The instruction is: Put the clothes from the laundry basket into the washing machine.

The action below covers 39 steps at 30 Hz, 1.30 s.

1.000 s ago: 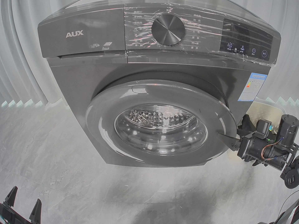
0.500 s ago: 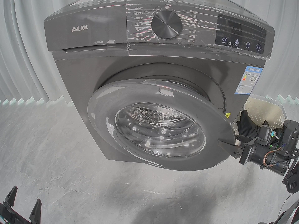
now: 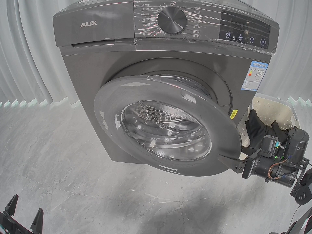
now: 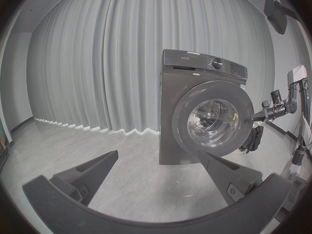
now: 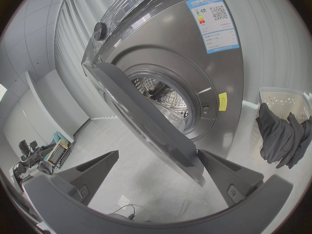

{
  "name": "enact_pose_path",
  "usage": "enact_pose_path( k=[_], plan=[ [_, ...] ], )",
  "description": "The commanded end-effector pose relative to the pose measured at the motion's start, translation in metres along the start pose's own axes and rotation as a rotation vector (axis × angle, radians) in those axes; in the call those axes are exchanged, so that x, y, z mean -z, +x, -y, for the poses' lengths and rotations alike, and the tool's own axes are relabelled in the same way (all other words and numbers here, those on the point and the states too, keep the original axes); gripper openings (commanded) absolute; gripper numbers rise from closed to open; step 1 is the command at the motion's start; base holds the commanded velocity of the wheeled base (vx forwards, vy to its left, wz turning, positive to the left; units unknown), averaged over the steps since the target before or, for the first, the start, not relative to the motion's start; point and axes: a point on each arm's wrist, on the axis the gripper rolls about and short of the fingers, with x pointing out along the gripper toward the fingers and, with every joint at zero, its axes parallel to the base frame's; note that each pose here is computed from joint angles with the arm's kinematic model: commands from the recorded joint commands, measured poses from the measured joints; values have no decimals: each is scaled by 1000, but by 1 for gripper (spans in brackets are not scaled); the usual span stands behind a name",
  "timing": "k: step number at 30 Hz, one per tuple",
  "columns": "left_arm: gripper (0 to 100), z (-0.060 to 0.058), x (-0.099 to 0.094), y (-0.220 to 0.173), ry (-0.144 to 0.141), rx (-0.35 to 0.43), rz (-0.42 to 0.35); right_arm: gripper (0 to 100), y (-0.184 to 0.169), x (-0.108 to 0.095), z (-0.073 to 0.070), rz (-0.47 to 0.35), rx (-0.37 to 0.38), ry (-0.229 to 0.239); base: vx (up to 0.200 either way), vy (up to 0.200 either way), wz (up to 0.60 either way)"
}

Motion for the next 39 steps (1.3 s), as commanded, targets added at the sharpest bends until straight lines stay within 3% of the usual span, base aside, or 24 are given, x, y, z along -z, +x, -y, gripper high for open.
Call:
enact_pose_path(
  k=[1, 10, 21, 31, 35, 39],
  plan=[
    [100, 0, 5, 0, 0, 2, 0, 100, -2, 2, -2, -8, -8, 0, 0, 0, 0],
    [100, 0, 5, 0, 0, 2, 0, 100, 5, -2, -1, 2, -7, -5, -111, 0, 0],
    [100, 0, 5, 0, 0, 0, 0, 100, -1, 15, -10, -67, -49, -2, -18, 0, 0],
    [100, 0, 5, 0, 0, 0, 0, 100, -20, 4, -19, 102, -111, -22, 0, 0, 0],
    [100, 0, 5, 0, 0, 0, 0, 100, -35, -20, -25, 252, -162, 45, 0, 0, 0],
    [100, 0, 5, 0, 1, 2, 0, 100, -37, -44, -25, 349, -160, 51, 0, 0, 0]
  ],
)
